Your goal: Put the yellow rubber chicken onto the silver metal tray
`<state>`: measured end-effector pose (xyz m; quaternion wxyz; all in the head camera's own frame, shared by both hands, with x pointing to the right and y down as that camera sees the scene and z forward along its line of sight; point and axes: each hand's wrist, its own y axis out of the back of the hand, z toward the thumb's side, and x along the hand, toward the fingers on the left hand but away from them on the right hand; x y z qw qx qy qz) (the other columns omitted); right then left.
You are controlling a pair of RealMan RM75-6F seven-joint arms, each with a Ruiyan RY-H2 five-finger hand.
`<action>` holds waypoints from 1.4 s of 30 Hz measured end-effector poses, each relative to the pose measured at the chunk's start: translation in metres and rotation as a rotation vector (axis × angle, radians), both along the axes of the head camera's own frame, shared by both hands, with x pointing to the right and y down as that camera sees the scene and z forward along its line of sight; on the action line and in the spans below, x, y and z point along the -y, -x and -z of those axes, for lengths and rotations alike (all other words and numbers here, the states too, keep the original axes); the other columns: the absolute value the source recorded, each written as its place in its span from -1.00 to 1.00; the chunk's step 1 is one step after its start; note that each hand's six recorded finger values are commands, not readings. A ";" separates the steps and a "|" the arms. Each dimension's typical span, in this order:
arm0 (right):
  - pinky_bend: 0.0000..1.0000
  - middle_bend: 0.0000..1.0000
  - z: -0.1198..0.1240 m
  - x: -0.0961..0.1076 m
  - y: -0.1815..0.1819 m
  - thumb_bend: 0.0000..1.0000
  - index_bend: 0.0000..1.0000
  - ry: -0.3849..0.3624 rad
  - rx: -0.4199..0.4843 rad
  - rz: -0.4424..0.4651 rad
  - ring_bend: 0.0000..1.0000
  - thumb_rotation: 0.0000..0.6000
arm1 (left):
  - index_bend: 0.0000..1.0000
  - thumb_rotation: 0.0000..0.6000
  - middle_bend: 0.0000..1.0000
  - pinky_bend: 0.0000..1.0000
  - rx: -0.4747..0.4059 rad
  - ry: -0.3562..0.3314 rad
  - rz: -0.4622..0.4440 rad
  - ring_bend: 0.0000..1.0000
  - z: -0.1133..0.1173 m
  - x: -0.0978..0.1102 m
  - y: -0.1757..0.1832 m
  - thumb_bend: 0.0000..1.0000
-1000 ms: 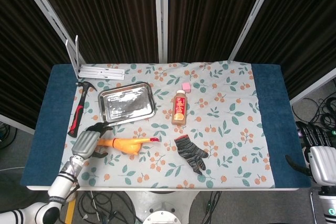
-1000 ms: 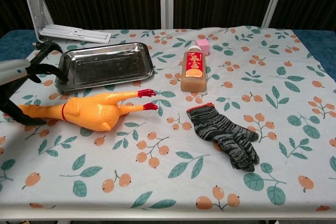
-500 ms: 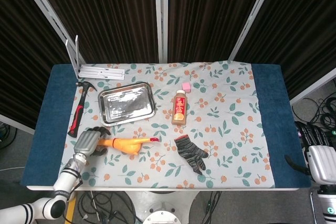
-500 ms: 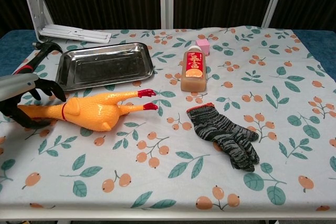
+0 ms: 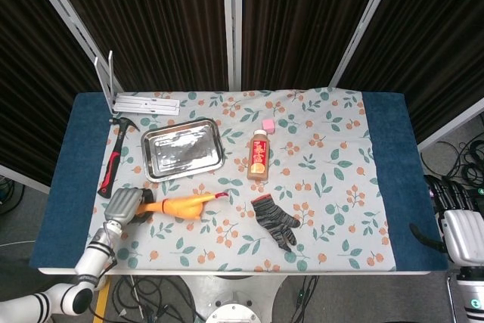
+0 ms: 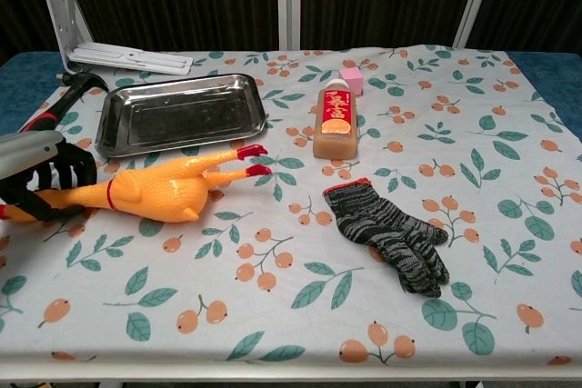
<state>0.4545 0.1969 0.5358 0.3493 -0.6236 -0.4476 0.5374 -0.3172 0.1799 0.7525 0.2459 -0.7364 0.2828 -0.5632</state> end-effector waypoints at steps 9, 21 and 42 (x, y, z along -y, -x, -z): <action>-0.88 -0.83 0.003 -0.002 0.003 -0.67 -1.00 0.001 0.010 0.004 -1.00 1.00 | 0.42 1.00 0.43 0.40 -0.134 -0.024 0.025 0.27 0.016 0.002 0.008 -0.05; -0.88 -0.82 0.013 0.025 0.053 -0.82 -1.00 -0.007 0.092 0.173 -1.00 1.00 | 0.44 1.00 0.47 0.40 -0.395 -0.051 -0.047 0.29 0.074 0.023 -0.021 0.03; -0.83 -0.60 -0.012 0.102 0.257 -1.00 -0.85 0.032 0.064 0.623 -1.00 1.00 | 0.48 1.00 0.51 0.43 -0.455 0.018 -0.109 0.36 0.108 0.077 -0.109 0.13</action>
